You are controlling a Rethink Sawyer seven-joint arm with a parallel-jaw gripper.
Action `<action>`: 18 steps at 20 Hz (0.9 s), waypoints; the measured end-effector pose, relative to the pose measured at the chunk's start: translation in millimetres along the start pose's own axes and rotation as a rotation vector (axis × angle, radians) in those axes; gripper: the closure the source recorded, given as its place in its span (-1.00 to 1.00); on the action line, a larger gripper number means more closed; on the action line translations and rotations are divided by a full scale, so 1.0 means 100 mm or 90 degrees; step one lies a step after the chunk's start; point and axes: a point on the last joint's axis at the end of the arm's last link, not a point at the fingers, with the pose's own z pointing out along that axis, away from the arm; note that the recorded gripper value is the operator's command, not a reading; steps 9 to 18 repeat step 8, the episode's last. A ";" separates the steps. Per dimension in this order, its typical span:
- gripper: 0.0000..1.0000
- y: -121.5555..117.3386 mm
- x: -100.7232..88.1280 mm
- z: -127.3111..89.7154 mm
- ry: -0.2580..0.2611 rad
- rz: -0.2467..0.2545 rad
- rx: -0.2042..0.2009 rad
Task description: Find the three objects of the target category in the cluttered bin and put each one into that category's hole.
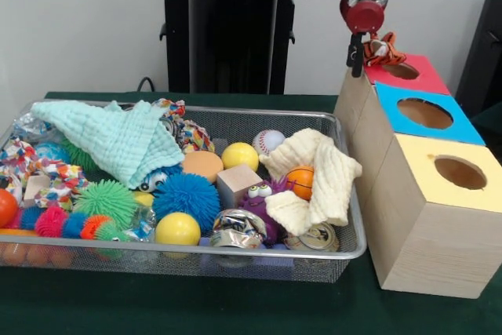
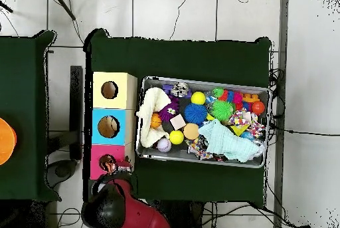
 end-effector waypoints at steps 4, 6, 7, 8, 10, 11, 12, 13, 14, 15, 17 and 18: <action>-1.00 0.01 0.03 -0.07 0.002 0.004 0.000; -1.00 0.03 0.02 -0.12 0.002 0.010 0.000; -1.00 0.02 0.00 -0.14 -0.004 0.014 0.001; -1.00 0.01 -0.02 -0.16 -0.010 0.018 0.002; -1.00 0.01 -0.02 -0.16 -0.010 0.018 0.002; -1.00 0.01 -0.02 -0.16 -0.010 0.018 0.002; -1.00 0.01 -0.02 -0.16 -0.010 0.018 0.002; -1.00 0.01 -0.02 -0.16 -0.010 0.018 0.002; -1.00 0.01 -0.02 -0.16 -0.010 0.018 0.002; -1.00 0.01 -0.02 -0.16 -0.010 0.018 0.002; -1.00 0.01 -0.02 -0.16 -0.010 0.018 0.002; -1.00 0.01 -0.02 -0.16 -0.010 0.018 0.002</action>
